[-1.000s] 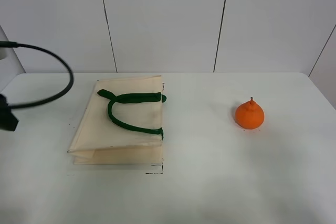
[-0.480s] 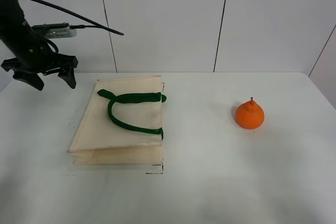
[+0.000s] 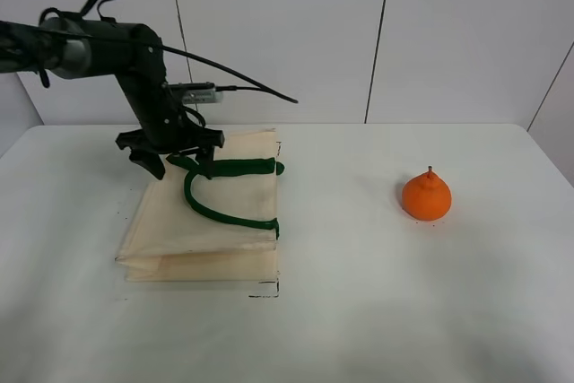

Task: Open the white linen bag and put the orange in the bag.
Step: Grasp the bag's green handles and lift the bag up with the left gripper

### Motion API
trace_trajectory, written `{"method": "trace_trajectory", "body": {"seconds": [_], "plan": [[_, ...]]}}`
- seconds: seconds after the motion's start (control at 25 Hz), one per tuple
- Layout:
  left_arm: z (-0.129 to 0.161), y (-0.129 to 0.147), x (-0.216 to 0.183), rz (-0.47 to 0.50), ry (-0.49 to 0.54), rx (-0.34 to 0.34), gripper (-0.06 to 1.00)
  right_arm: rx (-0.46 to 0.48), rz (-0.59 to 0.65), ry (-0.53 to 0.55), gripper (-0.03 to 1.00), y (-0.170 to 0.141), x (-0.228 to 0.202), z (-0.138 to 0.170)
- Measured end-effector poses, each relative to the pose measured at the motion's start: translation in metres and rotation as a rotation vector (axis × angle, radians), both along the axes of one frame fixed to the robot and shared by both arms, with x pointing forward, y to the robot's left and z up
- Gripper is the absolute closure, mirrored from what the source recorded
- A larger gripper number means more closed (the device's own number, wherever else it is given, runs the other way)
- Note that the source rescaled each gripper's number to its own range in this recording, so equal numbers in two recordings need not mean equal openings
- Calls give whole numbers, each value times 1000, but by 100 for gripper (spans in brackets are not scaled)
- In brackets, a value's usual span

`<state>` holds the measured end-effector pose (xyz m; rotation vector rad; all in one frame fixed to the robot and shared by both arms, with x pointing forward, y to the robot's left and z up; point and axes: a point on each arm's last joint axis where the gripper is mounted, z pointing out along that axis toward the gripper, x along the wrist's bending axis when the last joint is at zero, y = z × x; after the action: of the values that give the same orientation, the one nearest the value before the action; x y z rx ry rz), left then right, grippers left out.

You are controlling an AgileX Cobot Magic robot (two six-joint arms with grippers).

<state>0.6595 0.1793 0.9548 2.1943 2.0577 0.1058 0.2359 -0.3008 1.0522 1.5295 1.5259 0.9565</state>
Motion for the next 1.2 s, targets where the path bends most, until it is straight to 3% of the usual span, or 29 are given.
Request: {"method": "trace_trajectory", "body": {"seconds": [0.12,0.48,0.68,0.76,1.0,1.08,1.2], "plan": [[-19,-11,3,11,6,-6,-6,0,0,0,-3,0,0,0],[-68,-10,9,51,68,29,-6,0,0,0,-3,0,0,0],[-78,-11,10,54,76,30,-2,0,0,0,-3,0,0,0],[-78,-11,10,54,76,30,12,0,0,0,-3,0,0,0],[-75,-11,11,73,86,37,82,0,0,0,-3,0,0,0],[-68,-11,13,85,104,43,92,0,0,0,-3,0,0,0],[-42,-12,21,79,113,69,93,0,0,0,-3,0,0,0]]}}
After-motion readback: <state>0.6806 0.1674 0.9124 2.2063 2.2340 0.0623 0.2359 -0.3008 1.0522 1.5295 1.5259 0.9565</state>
